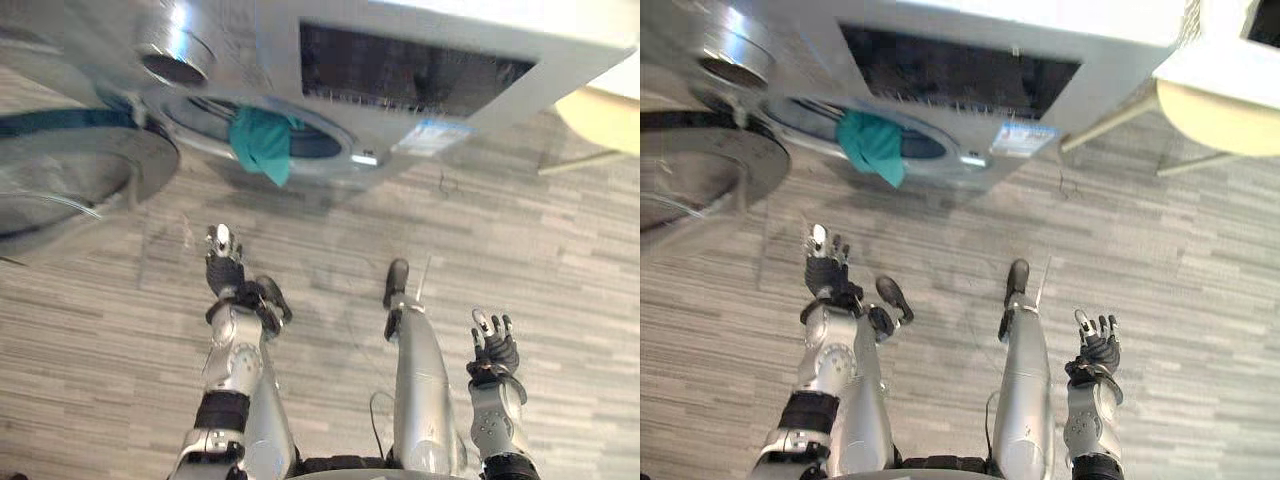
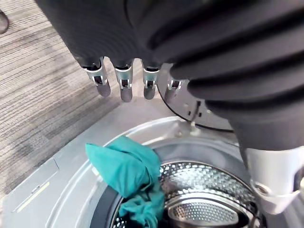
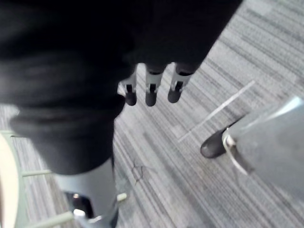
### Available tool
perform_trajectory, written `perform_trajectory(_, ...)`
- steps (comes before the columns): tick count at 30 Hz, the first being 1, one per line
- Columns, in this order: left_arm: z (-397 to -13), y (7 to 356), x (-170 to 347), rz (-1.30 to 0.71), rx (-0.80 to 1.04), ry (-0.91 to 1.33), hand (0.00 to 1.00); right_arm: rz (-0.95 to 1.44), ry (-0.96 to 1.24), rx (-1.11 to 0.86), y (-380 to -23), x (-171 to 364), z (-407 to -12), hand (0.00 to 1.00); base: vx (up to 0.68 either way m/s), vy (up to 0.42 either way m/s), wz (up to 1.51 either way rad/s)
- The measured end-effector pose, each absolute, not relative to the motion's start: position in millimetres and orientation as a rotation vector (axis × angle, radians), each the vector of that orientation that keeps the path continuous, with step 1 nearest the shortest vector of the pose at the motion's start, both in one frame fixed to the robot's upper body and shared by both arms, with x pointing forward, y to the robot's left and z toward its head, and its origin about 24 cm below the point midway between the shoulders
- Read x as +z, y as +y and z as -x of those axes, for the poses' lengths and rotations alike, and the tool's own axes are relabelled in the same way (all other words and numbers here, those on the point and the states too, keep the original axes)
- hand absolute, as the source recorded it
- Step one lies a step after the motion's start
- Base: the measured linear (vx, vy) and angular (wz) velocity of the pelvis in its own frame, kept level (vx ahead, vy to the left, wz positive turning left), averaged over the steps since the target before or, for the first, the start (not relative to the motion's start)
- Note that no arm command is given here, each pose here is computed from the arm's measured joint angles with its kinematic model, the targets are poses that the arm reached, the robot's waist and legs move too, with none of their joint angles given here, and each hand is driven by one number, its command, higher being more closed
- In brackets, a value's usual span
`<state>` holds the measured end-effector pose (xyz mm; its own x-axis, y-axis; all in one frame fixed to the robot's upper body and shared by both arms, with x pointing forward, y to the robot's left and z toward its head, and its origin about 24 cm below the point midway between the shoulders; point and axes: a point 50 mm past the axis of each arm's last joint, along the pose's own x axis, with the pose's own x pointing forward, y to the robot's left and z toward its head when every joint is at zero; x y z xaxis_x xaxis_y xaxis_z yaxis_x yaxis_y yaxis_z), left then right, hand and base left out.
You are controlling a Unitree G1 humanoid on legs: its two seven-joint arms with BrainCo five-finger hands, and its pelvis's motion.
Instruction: Pick up the laundry basket with both hands and put the clothes into the washing machine.
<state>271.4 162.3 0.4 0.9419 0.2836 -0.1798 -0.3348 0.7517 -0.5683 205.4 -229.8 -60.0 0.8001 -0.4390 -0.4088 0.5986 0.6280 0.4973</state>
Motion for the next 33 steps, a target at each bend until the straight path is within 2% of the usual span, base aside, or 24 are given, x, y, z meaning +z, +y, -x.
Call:
perform_trajectory(4,-249,157,-49,0.516,0.324,0.319,0.00,-0.633,0.342,-0.599,-224,-74,-198,0.00,0.11,-0.042,0.20)
perform_trajectory(7,-218,158,-90,0.442,0.334,0.530,0.00,-0.594,0.473,-0.622,-222,-97,-181,0.00,0.13,-0.036,0.18)
perform_trajectory(12,-168,175,-132,0.321,0.361,0.784,0.00,-0.541,0.676,-0.630,-219,-128,-151,0.00,0.12,-0.052,0.21)
perform_trajectory(17,-134,198,-147,0.261,0.430,0.896,0.00,-0.499,0.785,-0.625,-220,-141,-133,0.00,0.03,0.000,0.05)
perform_trajectory(22,-99,204,-159,0.232,0.455,1.016,0.00,-0.497,0.869,-0.642,-220,-150,-116,0.00,0.01,-0.005,-0.08)
perform_trajectory(33,-81,200,-165,0.225,0.433,1.083,0.00,-0.501,0.956,-0.647,-217,-159,-96,0.00,0.02,-0.001,-0.05)
